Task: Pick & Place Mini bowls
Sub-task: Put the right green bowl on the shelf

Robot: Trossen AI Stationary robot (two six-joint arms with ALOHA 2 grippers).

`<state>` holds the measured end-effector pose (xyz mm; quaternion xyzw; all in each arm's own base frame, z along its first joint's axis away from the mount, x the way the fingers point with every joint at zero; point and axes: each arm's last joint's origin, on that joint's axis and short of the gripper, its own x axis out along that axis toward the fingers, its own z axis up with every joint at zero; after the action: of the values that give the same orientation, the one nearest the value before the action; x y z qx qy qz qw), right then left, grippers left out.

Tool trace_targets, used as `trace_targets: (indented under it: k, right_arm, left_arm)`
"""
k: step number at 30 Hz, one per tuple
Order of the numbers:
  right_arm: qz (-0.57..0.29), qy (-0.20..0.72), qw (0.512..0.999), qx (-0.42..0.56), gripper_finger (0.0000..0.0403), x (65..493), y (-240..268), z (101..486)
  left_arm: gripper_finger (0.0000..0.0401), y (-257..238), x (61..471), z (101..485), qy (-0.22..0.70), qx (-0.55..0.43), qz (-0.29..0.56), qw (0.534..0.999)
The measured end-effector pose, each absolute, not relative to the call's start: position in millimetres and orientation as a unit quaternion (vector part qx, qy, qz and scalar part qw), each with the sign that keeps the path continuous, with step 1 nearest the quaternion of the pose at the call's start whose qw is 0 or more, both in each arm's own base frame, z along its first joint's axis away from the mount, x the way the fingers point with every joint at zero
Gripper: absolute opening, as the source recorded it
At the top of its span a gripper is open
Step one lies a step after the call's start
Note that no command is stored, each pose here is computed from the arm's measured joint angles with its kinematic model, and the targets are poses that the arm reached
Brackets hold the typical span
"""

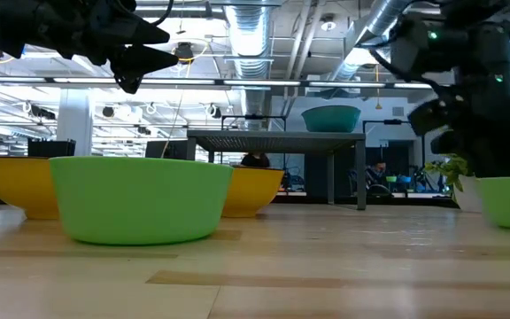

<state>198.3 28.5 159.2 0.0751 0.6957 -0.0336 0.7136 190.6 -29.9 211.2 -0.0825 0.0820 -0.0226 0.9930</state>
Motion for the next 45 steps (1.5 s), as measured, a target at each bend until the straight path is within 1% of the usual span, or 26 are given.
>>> trace_targets:
  k: [2,3,6,9,11,15,19,22,26,29,33,37,42,45]
  right_arm:
    - [-0.033,0.687,0.722,0.076,0.0013,204,29,166]
    - [-0.035,0.679,0.729,0.074,0.0008,208,29,170]
    - [-0.059,0.654,0.751,0.070,0.0012,220,29,184]
    - [-0.082,0.611,0.784,0.064,0.0008,236,27,207]
    - [-0.111,0.576,0.807,0.059,0.0004,246,24,227]
    - [-0.187,0.474,0.857,0.074,0.0008,268,11,275]
    - [-0.203,0.394,0.894,0.064,0.0003,281,-9,323]
    - [-0.222,0.334,0.913,0.072,0.0004,286,-28,350]
    - [-0.260,0.294,0.917,0.074,0.0002,288,-58,369]
    - [-0.292,0.290,0.908,0.079,0.0002,291,-83,375]
    - [-0.304,0.285,0.906,0.078,0.0001,301,-112,382]
    - [-0.297,0.303,0.901,0.087,0.0001,313,-138,381]
    - [-0.307,0.358,0.875,0.106,0.0001,325,-164,368]
    - [-0.309,0.377,0.867,0.102,0.0001,332,-174,361]
  left_arm:
    - [0.0191,-30,191,211,0.082,-0.083,-0.023,0.993]
    - [0.0191,-30,191,211,0.082,-0.083,-0.023,0.993]
    - [0.0191,-30,191,211,0.081,-0.083,-0.023,0.993]
    - [0.0191,-30,191,212,0.081,-0.083,-0.023,0.993]
    - [0.0191,-30,191,212,0.079,-0.083,-0.023,0.993]
    - [0.0191,-30,191,212,0.077,-0.083,-0.023,0.993]
    - [0.0191,-30,191,213,0.073,-0.085,-0.024,0.993]
    - [0.0191,-30,191,213,0.071,-0.086,-0.024,0.994]
    - [0.0191,-30,191,214,0.070,-0.086,-0.024,0.994]
    - [0.0191,-30,191,214,0.065,-0.087,-0.024,0.994]
    - [0.0191,-30,191,215,0.063,-0.087,-0.025,0.994]
    - [0.0191,-30,191,215,0.063,-0.087,-0.025,0.994]
    - [0.0191,-30,191,215,0.063,-0.087,-0.025,0.994]
    - [0.0191,-30,191,215,0.063,-0.087,-0.025,0.994]
